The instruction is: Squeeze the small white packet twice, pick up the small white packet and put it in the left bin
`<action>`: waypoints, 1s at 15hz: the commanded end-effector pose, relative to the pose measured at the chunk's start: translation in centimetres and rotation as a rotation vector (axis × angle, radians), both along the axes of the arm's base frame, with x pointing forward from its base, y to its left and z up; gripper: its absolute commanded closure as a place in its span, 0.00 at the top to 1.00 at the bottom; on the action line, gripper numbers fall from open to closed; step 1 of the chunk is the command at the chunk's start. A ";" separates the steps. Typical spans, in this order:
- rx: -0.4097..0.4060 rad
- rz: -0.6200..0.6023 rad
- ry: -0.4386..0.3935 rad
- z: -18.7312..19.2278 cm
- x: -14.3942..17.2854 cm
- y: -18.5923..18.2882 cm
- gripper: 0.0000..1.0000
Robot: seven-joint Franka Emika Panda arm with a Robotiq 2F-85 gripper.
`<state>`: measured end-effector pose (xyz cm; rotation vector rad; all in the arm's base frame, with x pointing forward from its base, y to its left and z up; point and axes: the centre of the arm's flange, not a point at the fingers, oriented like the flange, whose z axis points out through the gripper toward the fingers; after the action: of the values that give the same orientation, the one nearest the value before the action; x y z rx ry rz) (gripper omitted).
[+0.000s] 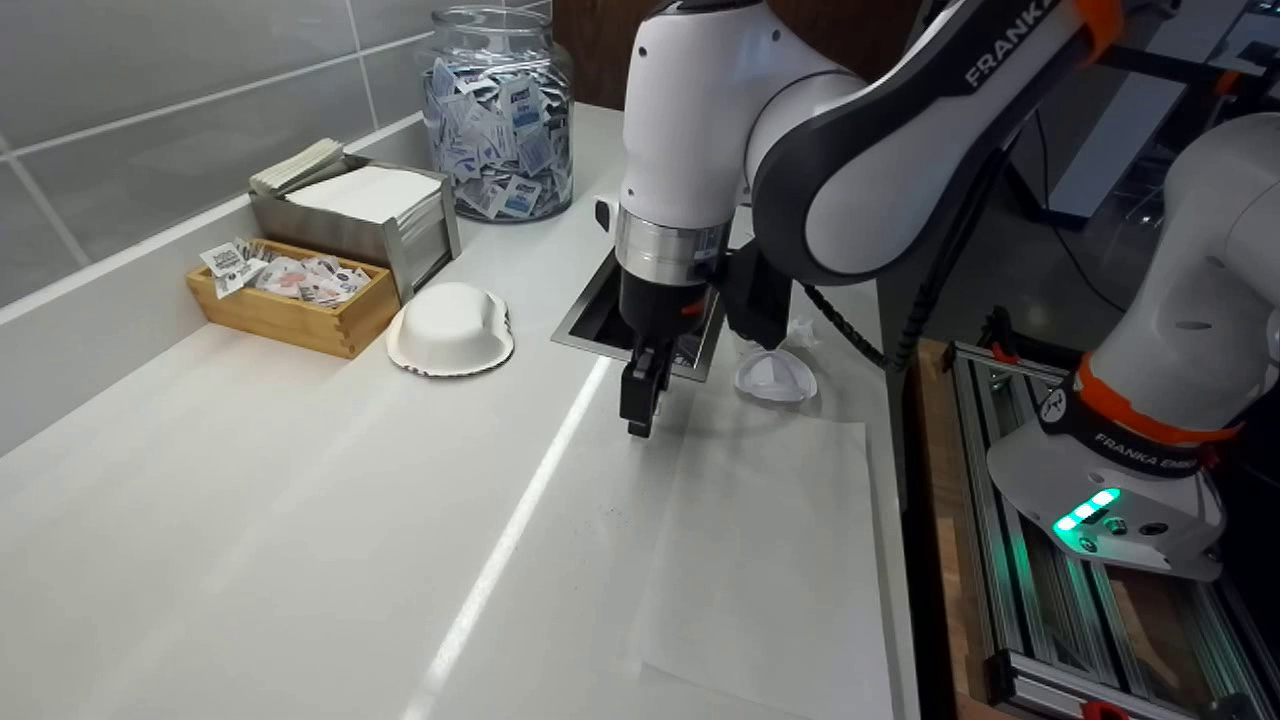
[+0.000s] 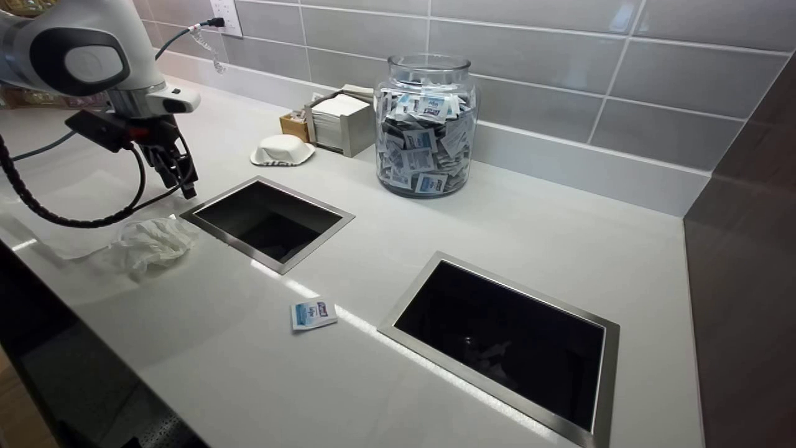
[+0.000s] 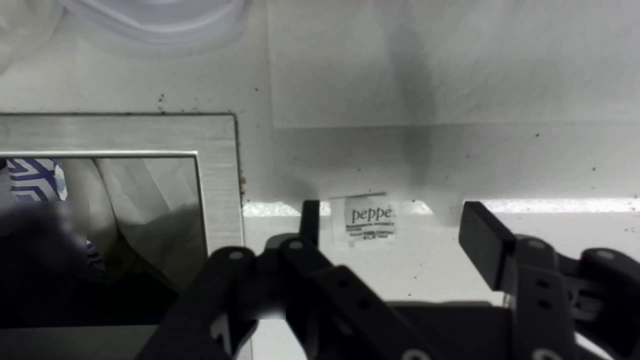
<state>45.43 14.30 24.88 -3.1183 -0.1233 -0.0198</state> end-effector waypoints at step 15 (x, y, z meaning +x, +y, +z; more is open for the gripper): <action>-0.010 -0.009 -0.003 -0.6 -0.2 -0.9 0.72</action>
<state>45.58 13.71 24.81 -3.1205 -0.1038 -0.0180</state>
